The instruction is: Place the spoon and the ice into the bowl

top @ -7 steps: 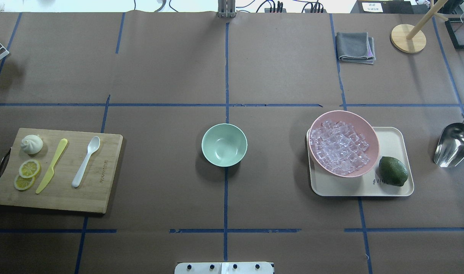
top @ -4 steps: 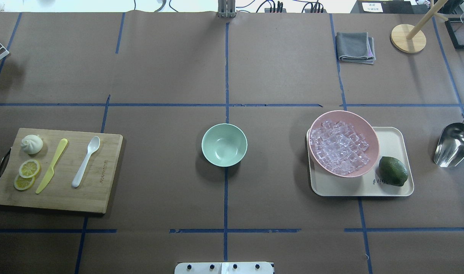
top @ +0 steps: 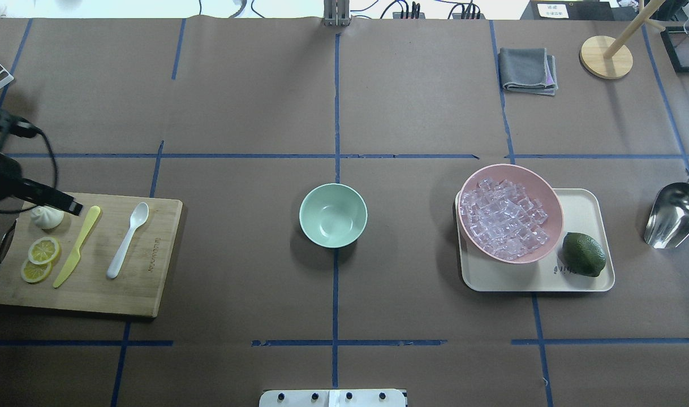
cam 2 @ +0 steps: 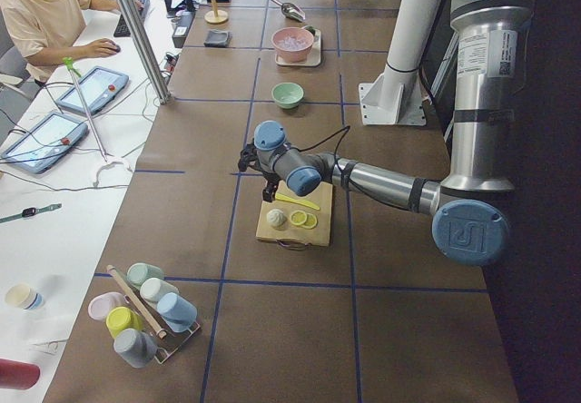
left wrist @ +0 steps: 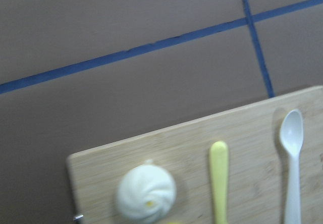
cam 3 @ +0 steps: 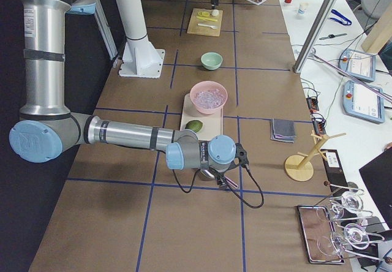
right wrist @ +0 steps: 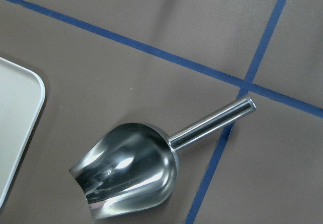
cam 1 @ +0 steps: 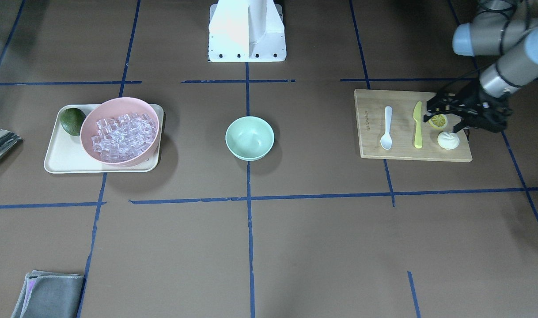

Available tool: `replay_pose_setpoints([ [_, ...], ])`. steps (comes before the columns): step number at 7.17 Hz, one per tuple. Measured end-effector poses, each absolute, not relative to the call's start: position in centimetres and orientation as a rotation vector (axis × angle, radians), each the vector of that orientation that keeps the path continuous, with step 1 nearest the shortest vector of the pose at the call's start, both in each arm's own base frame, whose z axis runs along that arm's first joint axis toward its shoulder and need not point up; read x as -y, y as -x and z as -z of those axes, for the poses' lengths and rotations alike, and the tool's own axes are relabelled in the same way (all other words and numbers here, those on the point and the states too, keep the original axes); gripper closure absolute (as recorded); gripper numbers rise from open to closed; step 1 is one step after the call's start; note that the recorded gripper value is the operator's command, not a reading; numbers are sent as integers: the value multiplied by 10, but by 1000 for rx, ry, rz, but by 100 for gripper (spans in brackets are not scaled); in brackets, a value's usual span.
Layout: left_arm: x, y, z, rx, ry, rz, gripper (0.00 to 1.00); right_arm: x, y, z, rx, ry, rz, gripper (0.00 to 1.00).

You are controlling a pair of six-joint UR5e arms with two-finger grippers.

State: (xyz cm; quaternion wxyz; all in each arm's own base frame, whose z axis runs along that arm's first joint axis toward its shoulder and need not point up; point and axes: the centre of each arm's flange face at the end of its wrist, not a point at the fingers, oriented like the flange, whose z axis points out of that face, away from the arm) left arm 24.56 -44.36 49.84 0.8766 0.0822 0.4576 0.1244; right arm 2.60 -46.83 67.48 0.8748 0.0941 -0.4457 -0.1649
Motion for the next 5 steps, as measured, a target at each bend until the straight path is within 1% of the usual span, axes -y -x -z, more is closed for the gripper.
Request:
replay_pose_setpoints([
  [2, 419, -294, -483, -907, -209, -271, 8, 468, -26, -674, 932, -196, 342, 0],
  [3, 409, -311, -485, -884, -218, -289, 8, 469, -26, -673, 932, -197, 342, 0],
  [4, 401, -323, -487, -861, -228, -302, 11, 470, -26, -672, 932, -199, 343, 0],
  [5, 397, -330, -488, -847, -235, -310, 12, 470, -25, -671, 932, -201, 345, 0],
])
